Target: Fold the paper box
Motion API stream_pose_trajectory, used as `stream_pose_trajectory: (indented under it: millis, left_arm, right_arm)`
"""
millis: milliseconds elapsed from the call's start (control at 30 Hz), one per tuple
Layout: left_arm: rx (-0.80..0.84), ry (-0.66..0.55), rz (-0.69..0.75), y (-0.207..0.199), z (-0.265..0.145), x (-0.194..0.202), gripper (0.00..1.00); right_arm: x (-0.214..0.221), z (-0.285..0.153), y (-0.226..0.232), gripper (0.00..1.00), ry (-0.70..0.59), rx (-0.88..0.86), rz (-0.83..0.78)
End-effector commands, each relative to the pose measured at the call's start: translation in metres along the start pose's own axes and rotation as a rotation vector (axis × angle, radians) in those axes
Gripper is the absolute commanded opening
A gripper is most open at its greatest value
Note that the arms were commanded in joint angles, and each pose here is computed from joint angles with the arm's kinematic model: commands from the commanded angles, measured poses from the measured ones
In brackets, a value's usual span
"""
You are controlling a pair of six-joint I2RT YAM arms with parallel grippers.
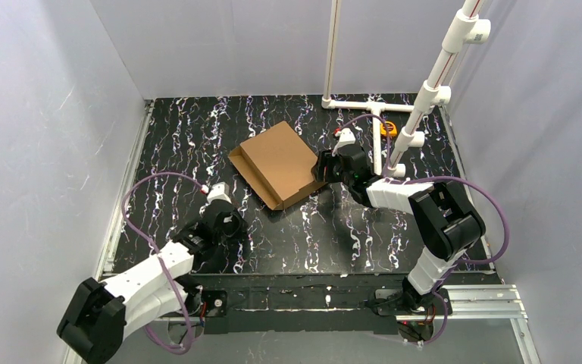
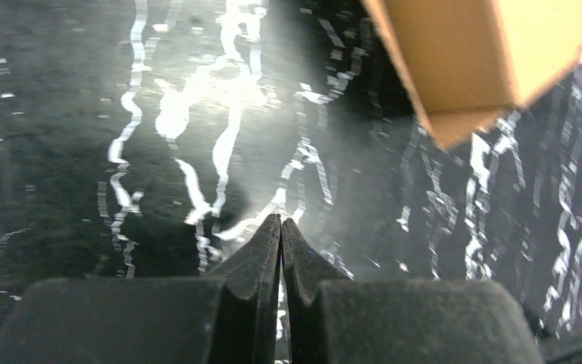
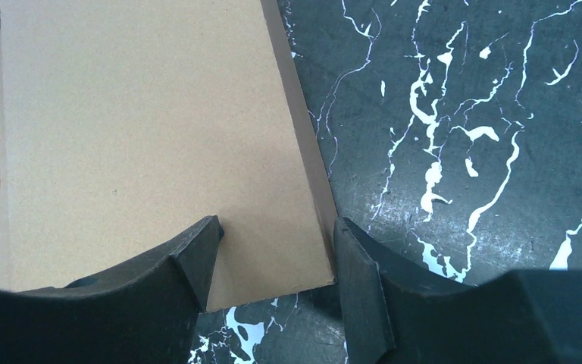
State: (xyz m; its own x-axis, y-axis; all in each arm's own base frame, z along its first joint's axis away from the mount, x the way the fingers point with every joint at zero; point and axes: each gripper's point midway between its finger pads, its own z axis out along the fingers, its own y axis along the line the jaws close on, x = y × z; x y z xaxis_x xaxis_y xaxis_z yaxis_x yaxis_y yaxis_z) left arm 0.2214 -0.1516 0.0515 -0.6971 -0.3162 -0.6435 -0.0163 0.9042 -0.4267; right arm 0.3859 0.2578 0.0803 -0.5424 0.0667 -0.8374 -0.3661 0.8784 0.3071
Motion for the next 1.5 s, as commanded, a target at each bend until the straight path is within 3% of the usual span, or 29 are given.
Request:
stream_pose_trajectory:
  millis: [0,167,333,533,600,700,767,867,1200,1367,1467]
  left_arm:
    - [-0.084,0.018,-0.144,0.022,0.014,-0.013,0.02]
    - [-0.082,0.100,-0.295,0.030,0.050,-0.025,0.01]
    - [-0.160,0.109,-0.409,0.047,0.092,-0.066,0.00]
    - [-0.248,0.155,-0.446,0.069,0.137,-0.097,0.00]
    - [-0.180,0.183,-0.421,0.058,0.152,-0.103,0.00]
    - [0.134,0.241,-0.374,0.004,0.164,-0.118,0.00]
    - [0.355,0.244,-0.362,-0.032,0.159,-0.125,0.00]
    - [0.414,0.236,-0.322,-0.047,0.150,-0.120,0.00]
    - [0.357,0.287,-0.386,-0.035,0.103,-0.072,0.00]
    - [0.180,0.217,-0.416,-0.005,0.070,-0.056,0.00]
    - [0.079,0.127,-0.415,0.015,0.048,-0.061,0.08]
  right_arm:
    - [0.024,0.004,-0.002,0.64,0.086,0.005,-0.028]
    - [0.026,0.004,-0.001,0.65,0.095,-0.004,-0.030]
    - [0.028,0.005,0.001,0.65,0.104,-0.017,-0.031]
    - [0.026,0.005,0.004,0.64,0.102,-0.035,-0.054]
    - [0.028,0.005,0.008,0.64,0.114,-0.062,-0.057]
    - [0.030,0.006,0.010,0.64,0.128,-0.076,-0.062]
    - [0.030,0.007,0.011,0.64,0.133,-0.082,-0.068]
    - [0.031,0.008,0.011,0.64,0.141,-0.085,-0.076]
    - [0.035,0.008,0.011,0.63,0.179,-0.105,-0.161]
    - [0.021,-0.002,0.013,0.67,0.153,-0.115,-0.217]
    - [0.004,-0.010,0.014,0.74,0.109,-0.108,-0.247]
